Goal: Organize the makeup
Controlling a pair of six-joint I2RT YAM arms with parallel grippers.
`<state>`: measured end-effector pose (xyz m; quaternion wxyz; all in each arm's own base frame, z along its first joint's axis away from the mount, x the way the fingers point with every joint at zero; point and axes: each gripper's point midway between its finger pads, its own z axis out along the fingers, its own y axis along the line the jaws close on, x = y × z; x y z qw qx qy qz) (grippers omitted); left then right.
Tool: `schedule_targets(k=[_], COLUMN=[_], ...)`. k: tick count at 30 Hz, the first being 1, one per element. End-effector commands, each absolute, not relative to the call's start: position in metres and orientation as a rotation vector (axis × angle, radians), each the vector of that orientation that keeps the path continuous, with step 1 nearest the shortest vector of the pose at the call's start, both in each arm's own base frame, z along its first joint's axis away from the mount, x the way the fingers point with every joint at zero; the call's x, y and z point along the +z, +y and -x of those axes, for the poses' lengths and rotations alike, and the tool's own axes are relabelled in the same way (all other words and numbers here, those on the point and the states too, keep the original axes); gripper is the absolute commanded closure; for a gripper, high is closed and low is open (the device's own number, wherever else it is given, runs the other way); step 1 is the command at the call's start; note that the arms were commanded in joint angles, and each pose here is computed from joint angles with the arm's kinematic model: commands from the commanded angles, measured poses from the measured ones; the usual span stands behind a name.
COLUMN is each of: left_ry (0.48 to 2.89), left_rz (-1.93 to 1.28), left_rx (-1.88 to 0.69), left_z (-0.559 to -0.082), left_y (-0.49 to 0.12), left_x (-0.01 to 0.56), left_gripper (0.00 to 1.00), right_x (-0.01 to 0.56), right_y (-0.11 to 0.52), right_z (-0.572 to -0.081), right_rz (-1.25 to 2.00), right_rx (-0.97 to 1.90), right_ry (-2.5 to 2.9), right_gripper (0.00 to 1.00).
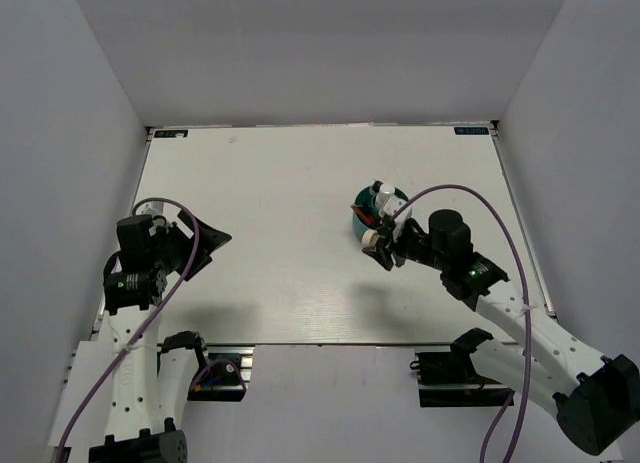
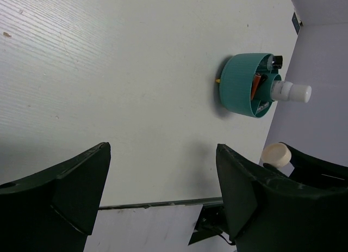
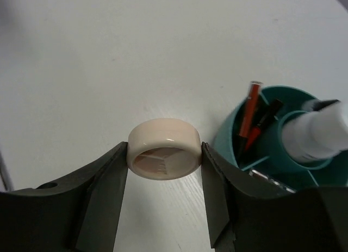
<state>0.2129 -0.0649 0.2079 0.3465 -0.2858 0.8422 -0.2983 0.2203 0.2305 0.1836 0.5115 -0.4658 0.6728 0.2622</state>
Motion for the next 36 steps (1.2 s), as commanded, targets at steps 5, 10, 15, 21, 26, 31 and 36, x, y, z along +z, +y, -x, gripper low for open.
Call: schedule_targets(k=[5, 10, 15, 21, 26, 31, 36], left_ry=[2.159, 2.153, 2.151, 2.149, 2.151, 2.152, 2.154], left_rz=[0.683, 0.677, 0.678, 0.676, 0.68, 0.682, 0.685], left_rx=[-0.813, -0.818, -0.819, -0.823, -0.82, -0.823, -0.819], left_z=[-0.225, -0.226, -0.225, -0.223, -0.222, -0.223, -0.223], left_y=[-0.068, -0.068, -0.069, -0.069, -0.069, -0.069, -0.069], left_x=[0.217, 0.217, 0.216, 0.215, 0.212, 0.212, 0.21], left_gripper=[0.12, 0.12, 0.12, 0.12, 0.12, 0.12, 0.12], right_x=[0.224, 0.209, 0.192, 0.184, 0.176, 0.169, 0.17], right_y=[0.19, 0.162, 0.152, 0.146, 0.148, 0.146, 0.145], right_z=[-0.27, -0.286, -0.293, -0.307, -0.313, -0.323, -0.331], right_rz=[0.681, 0.515, 0.437, 0.383, 0.428, 0.465, 0.468], right_rx=[0.497, 0.465, 0.533, 0.607, 0.656, 0.664, 0.677], right_ry=[1.63, 1.733, 1.805, 1.82, 1.815, 1.795, 1.759], right_gripper=[1.0, 1.0, 1.0, 1.0, 1.0, 1.0, 1.0])
